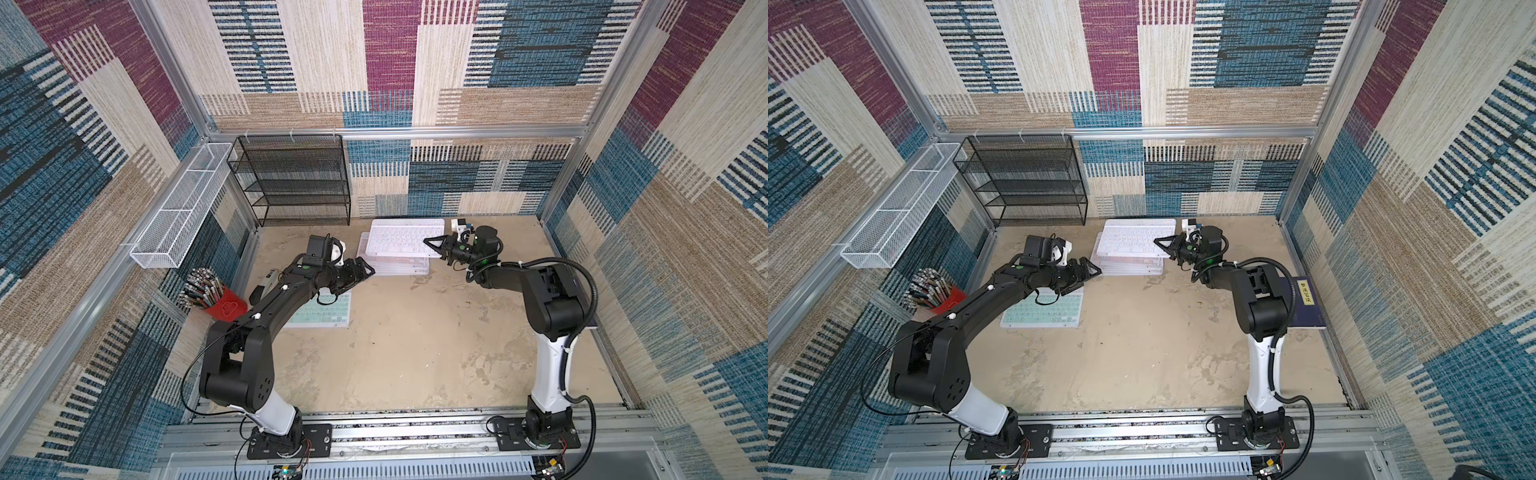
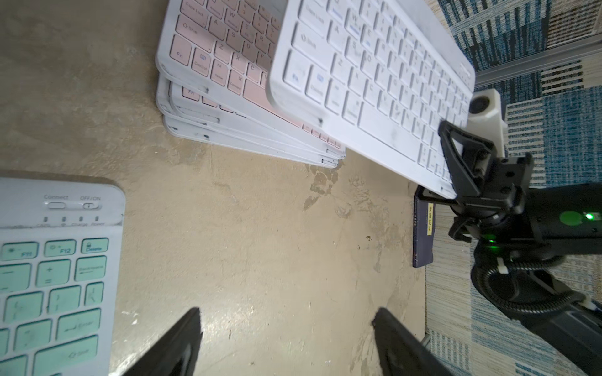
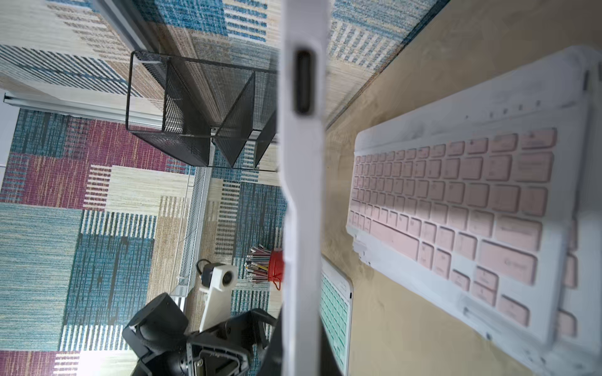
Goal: Stack the numeric keypads
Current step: Place the numeric keypad at the numeric keypad.
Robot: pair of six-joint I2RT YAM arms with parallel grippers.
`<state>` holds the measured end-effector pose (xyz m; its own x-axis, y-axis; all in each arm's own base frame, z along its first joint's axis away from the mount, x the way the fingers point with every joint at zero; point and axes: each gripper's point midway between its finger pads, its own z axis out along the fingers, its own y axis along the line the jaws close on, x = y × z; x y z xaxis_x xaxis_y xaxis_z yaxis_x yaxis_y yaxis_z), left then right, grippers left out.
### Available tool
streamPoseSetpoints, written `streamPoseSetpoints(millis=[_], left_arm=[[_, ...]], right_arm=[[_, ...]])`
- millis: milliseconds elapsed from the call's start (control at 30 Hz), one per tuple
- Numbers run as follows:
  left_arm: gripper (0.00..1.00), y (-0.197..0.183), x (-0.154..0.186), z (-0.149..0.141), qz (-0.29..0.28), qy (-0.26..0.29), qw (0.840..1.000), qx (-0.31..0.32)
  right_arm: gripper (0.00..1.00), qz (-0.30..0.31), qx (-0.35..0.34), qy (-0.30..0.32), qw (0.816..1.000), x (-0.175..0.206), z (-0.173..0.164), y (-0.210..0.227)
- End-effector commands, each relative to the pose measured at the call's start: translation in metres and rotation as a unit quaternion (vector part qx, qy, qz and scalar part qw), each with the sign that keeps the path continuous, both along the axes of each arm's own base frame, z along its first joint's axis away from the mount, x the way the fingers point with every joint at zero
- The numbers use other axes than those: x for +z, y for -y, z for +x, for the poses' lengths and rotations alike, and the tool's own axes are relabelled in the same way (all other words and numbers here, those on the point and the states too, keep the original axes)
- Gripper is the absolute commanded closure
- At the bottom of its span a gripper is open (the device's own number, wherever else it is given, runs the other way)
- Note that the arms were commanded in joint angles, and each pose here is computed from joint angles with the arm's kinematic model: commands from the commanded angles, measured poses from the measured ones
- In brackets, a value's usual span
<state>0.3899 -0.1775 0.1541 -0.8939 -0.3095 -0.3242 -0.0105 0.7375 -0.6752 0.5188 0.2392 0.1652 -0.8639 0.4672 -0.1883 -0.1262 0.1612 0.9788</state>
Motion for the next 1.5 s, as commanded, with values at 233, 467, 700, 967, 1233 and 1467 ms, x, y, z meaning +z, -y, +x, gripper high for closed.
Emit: streamPoseSetpoints(millis=[233,467,700,967,1233,1467], left_arm=[[0.14,-0.013,0.0,-0.004,0.003,-0.006,1.0,0.011],[0.14,-0.022,-0.001,-0.006,0.014,-0.009,1.0,0.018],[0.14,-0.022,-0.006,-0.005,0.012,-0.012,1.0,0.02],[0.14,-0.021,-0.013,-0.005,0.008,-0.018,1.0,0.021],[0.14,-0.021,-0.018,-0.007,0.005,-0.022,0.999,0.023],[0.14,-0.02,-0.019,-0.007,0.001,-0.021,0.999,0.024]], right_arm=[[1.0,0.012,0.012,0.012,1.0,-0.023,0.041,-0.036],[1.0,-0.005,0.021,-0.005,1.0,-0.05,0.051,-0.043],[1.0,-0.028,0.026,-0.026,0.999,-0.07,0.055,-0.044],[1.0,-0.042,0.025,-0.045,0.998,-0.075,0.045,-0.041],[0.88,-0.051,0.027,-0.059,0.997,-0.076,0.044,-0.041],[0.72,-0.069,0.009,-0.058,0.996,-0.07,0.04,-0.034]])
